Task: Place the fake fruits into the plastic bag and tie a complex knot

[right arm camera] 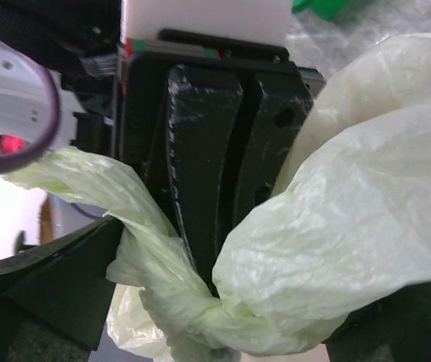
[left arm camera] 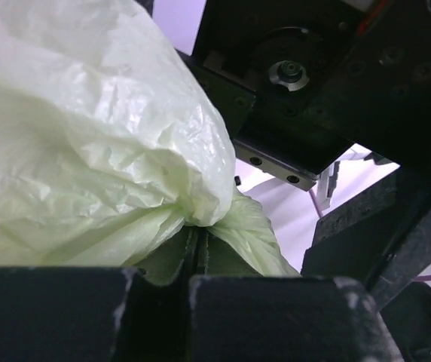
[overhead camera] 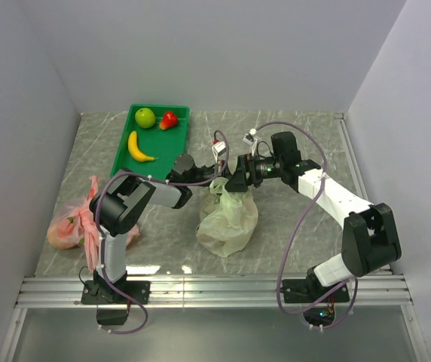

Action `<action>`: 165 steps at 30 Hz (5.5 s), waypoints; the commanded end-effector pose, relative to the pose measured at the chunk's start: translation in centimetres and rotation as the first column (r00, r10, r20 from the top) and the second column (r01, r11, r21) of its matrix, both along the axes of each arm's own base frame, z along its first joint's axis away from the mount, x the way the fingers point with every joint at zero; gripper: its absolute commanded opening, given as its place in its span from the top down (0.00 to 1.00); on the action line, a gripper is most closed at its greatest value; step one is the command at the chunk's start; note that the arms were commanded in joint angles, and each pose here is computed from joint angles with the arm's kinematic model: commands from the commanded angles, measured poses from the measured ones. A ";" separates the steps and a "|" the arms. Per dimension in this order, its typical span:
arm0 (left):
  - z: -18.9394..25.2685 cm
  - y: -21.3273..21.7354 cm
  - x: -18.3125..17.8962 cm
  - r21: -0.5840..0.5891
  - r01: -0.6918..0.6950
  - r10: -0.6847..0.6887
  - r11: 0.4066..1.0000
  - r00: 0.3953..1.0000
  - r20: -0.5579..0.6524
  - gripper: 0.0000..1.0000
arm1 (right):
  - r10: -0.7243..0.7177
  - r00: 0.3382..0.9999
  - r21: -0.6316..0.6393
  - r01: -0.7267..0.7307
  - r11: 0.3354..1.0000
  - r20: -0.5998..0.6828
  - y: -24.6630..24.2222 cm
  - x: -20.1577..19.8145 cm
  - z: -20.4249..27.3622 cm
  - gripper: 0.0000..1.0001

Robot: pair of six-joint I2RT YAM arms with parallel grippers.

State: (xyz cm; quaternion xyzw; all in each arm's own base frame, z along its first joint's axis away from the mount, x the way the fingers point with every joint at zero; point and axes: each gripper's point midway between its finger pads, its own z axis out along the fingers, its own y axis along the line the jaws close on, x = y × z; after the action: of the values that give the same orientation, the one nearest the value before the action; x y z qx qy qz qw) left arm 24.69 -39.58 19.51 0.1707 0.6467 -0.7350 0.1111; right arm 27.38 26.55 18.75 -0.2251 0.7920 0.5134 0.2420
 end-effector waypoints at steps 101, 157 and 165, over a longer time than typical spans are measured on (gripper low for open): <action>2.2 -0.3 -0.4 0.001 0.006 -0.006 1.000 0.988 0.156 0.76 | 0.141 0.957 -0.240 -0.079 0.967 0.253 -6.1 -1.7 3.3 1.00; 1.6 8.8 1.6 0.223 -0.164 0.065 0.961 0.917 0.393 0.52 | 0.252 0.925 -0.347 -0.146 0.927 0.284 -6.1 -1.2 2.3 1.00; 4.8 13.7 -1.9 0.338 -0.180 -0.114 0.924 0.713 0.692 0.23 | 0.241 0.922 -0.357 -0.124 0.926 0.304 -5.7 -0.9 2.8 1.00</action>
State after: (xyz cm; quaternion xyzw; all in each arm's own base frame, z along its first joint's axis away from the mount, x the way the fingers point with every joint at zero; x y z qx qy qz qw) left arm 25.86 -27.77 26.26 0.3656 0.6854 -0.5263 0.3457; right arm 25.76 20.37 19.49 -0.4074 0.8011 0.3602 0.2500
